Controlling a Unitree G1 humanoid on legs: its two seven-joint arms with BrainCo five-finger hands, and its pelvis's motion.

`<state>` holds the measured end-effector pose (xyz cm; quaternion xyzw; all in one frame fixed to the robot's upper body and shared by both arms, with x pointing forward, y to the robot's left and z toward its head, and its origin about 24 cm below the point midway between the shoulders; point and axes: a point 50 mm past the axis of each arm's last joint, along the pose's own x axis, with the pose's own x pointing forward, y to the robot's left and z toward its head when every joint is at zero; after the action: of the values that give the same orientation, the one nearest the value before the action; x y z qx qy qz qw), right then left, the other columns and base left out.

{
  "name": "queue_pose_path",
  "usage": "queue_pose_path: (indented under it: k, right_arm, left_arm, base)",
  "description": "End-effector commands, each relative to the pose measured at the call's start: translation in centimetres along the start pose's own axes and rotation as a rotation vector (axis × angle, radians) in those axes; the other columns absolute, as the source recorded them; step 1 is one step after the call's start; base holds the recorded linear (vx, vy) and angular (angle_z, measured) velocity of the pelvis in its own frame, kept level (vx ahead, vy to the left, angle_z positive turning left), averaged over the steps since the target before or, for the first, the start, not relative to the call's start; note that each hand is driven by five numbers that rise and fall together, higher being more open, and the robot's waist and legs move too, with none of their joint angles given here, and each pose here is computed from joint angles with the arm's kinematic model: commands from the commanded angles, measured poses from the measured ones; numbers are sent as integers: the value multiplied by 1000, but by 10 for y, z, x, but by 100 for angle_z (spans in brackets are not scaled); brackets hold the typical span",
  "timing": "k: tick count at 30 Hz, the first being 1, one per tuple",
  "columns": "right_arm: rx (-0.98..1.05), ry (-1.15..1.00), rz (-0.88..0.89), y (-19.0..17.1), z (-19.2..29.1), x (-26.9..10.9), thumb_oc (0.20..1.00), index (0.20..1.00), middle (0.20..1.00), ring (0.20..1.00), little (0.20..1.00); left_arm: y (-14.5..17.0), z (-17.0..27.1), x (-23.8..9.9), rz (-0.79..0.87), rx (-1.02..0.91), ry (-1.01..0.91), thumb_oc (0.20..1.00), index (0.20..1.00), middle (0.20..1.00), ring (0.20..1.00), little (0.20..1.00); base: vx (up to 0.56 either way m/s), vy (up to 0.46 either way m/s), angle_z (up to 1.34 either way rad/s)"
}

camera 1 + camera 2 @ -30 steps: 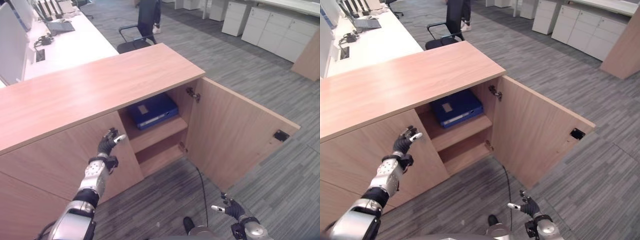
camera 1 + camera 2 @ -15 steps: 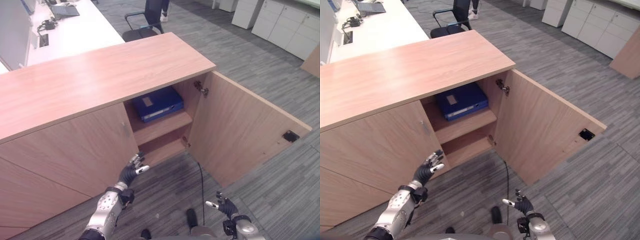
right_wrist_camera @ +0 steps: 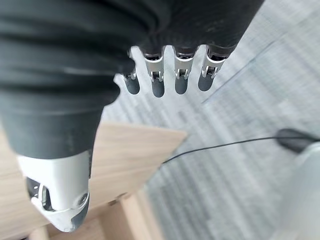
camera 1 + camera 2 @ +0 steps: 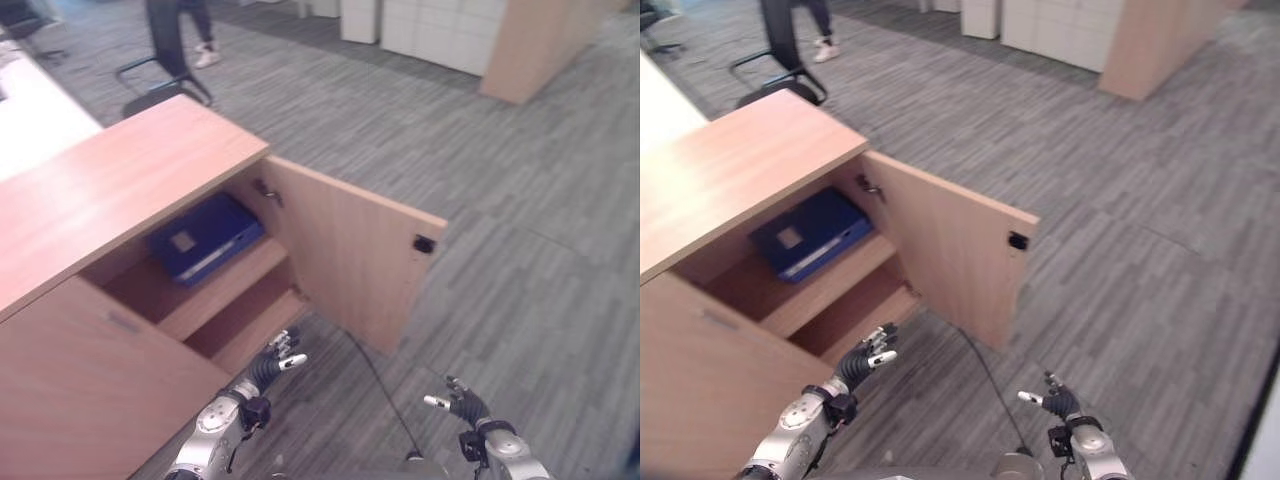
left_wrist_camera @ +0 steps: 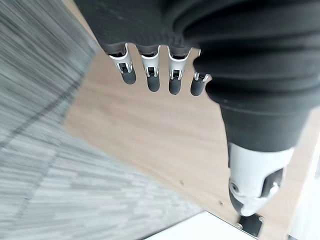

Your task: Put the empty folder in the office cabinet

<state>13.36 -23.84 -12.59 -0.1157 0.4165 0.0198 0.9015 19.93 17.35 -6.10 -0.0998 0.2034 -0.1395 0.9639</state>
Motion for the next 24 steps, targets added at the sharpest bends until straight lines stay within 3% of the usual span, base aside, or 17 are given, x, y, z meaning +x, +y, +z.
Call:
queue_pose_path:
  k: [1, 16, 22, 24]
  right_arm:
    - [16, -123, 22, 6, 28, 5, 1000, 1000, 1000, 1000, 1000]
    - [-3, -99, -57, -25, 23, 2, 1000, 1000, 1000, 1000, 1000]
    - [16, -175, -64, -25, 48, 8, 1000, 1000, 1000, 1000, 1000]
    - [2, -283, -54, -26, 81, 12, 1000, 1000, 1000, 1000, 1000]
  left_arm:
    - [11, 23, 0, 27, 47, -103, 1000, 1000, 1000, 1000, 1000]
    - [10, -11, -5, 90, -46, 13, 1000, 1000, 1000, 1000, 1000]
    - [15, -19, -11, 101, -15, 60, 1000, 1000, 1000, 1000, 1000]
    - [18, -23, -16, 114, -19, 78, 1000, 1000, 1000, 1000, 1000]
  base:
    - [58, -253, -20]
    - [48, -213, -21]
    - [82, -26, 27]
    - [87, -3, 57]
